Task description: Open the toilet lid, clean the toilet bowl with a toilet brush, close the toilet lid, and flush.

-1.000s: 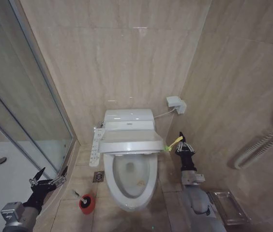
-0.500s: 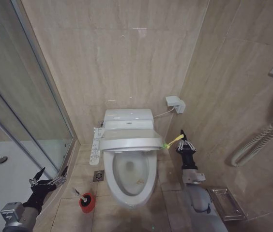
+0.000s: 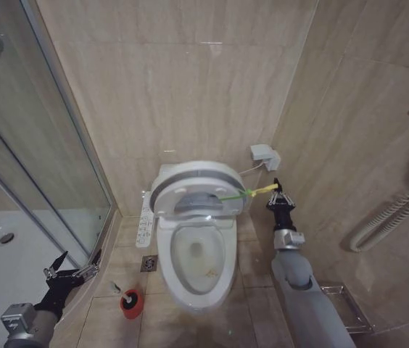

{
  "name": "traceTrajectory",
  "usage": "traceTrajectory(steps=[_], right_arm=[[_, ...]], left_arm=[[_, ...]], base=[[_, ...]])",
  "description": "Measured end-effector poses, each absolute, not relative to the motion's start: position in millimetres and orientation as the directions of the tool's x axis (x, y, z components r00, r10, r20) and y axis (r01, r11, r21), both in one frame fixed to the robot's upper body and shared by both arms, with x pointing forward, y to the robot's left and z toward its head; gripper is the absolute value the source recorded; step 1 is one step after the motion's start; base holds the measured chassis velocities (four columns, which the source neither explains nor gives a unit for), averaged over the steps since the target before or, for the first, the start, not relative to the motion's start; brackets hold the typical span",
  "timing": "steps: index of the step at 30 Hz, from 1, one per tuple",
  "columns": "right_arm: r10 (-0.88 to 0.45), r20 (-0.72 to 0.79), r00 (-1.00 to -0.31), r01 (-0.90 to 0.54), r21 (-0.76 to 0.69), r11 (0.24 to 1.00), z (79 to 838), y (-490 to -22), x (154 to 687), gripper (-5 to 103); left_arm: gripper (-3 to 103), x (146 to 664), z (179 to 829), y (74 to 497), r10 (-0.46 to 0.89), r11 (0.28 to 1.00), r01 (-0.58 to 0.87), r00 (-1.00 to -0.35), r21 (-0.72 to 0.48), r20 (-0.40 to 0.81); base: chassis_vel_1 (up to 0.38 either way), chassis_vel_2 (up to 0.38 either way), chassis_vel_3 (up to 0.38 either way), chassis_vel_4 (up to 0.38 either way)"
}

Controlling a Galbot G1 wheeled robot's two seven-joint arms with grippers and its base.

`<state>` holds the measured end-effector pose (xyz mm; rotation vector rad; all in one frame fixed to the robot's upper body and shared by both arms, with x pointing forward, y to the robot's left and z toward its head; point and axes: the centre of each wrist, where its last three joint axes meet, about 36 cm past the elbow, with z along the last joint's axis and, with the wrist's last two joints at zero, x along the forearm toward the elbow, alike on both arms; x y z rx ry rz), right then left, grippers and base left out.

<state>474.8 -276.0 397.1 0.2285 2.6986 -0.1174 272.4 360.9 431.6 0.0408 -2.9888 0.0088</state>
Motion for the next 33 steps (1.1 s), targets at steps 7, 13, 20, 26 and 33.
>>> traceTrajectory(steps=[7,13,20,26,33], right_arm=[[0.156,-0.422,-0.893,0.198,-0.057,0.979,414,-297,511,1],[0.159,-0.419,-0.894,0.2,-0.055,0.978,424,-302,535,1],[0.156,-0.402,-0.902,0.184,-0.032,0.982,432,-285,549,1],[0.118,-0.398,-0.91,0.147,-0.042,0.988,443,-262,573,1],[0.063,-0.392,-0.918,0.094,-0.061,0.994,446,-238,590,1]], left_arm=[[100,272,432,361,-0.027,1.0,-0.028,-0.988,-0.004,0.152],[100,272,432,361,-0.027,1.0,-0.028,-0.988,-0.004,0.152],[100,272,432,361,-0.027,1.0,-0.028,-0.988,-0.004,0.152],[100,272,432,361,-0.027,1.0,-0.028,-0.988,-0.004,0.152],[100,272,432,361,-0.027,1.0,-0.028,-0.988,-0.004,0.152]], base=[[0.0,0.0,0.0,0.0],[0.0,0.0,0.0,0.0],[0.0,0.0,0.0,0.0],[0.0,0.0,0.0,0.0],[0.0,0.0,0.0,0.0]])
